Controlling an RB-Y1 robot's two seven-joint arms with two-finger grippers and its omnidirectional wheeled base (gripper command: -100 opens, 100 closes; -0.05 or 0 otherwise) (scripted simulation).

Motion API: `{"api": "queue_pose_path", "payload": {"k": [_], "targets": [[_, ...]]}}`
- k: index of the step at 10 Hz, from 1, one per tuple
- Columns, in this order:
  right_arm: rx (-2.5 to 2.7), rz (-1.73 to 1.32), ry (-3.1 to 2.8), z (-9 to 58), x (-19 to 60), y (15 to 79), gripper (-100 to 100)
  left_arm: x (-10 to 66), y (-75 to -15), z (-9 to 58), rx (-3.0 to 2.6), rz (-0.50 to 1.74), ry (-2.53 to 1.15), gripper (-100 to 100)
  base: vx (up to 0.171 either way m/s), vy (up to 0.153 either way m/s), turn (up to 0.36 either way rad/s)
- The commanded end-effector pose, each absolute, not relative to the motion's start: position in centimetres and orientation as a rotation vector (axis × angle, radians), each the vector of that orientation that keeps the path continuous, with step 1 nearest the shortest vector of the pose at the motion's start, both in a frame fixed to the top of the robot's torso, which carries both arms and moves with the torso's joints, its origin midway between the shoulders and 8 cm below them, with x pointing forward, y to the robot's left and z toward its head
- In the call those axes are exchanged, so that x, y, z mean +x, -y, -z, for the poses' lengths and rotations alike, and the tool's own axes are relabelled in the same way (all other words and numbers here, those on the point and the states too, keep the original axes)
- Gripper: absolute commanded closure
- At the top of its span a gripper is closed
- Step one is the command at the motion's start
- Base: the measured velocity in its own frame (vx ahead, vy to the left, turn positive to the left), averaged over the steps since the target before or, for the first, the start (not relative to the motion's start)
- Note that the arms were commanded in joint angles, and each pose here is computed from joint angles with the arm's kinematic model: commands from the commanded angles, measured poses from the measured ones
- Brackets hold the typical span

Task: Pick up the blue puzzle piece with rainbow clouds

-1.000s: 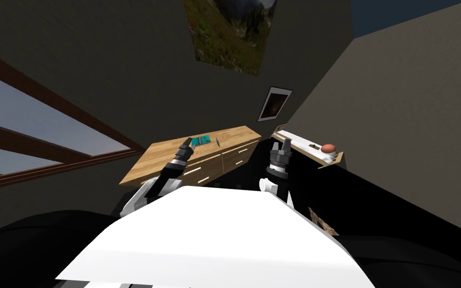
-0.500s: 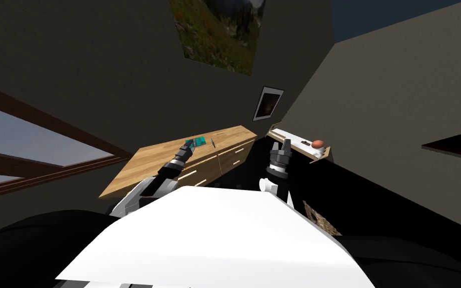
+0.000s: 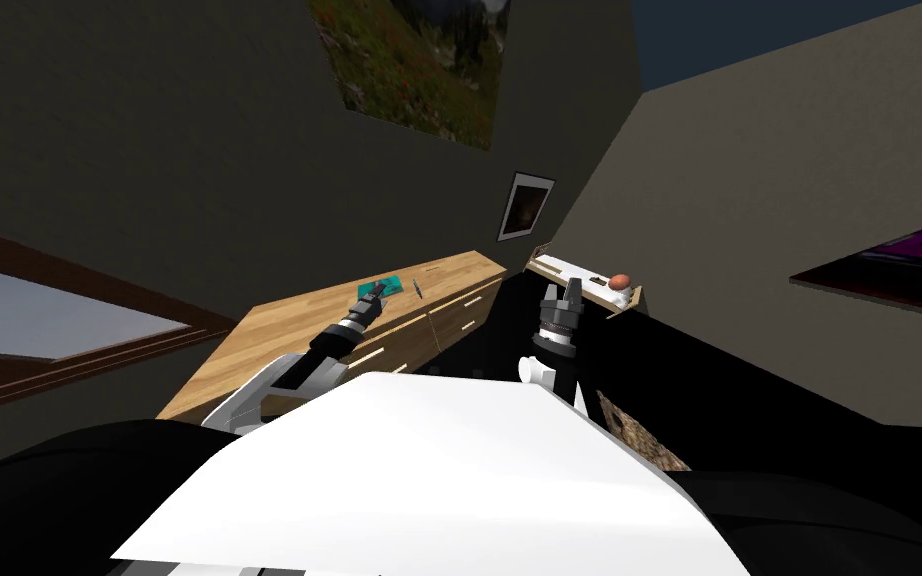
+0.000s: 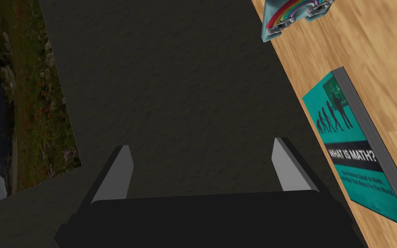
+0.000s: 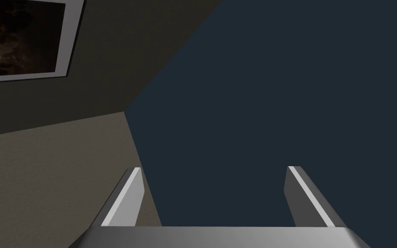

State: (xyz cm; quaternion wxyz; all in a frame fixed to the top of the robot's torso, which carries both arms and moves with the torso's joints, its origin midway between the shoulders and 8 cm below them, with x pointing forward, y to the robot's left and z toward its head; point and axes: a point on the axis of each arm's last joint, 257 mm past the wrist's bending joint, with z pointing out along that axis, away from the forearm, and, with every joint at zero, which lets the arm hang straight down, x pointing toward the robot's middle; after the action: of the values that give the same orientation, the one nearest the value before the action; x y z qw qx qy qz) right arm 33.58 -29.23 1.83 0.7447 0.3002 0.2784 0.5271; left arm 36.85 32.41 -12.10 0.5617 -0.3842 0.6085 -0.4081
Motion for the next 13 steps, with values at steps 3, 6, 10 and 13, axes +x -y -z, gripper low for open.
{"api": "queue_pose_path", "payload": {"k": [3,6,10,13], "targets": [[0.657,-1.154,-0.61,-1.8,33.6,29.2,0,36.4,-34.1,14.6,-0.958,0.87,-1.53,-100,0.037,-0.024,-0.119],[0.657,-1.154,-0.61,-1.8,33.6,29.2,0,36.0,-35.6,16.3,-0.992,0.787,-1.604,-100,0.037,-0.024,-0.133],[0.657,-1.154,-0.61,-1.8,33.6,29.2,0,35.5,-37.4,17.8,-1.023,0.695,-1.674,-100,0.033,-0.023,-0.115],[0.657,-1.154,-0.61,-1.8,33.6,29.2,0,34.9,-39.2,19.1,-1.047,0.599,-1.736,-100,0.037,-0.021,-0.132]]}}
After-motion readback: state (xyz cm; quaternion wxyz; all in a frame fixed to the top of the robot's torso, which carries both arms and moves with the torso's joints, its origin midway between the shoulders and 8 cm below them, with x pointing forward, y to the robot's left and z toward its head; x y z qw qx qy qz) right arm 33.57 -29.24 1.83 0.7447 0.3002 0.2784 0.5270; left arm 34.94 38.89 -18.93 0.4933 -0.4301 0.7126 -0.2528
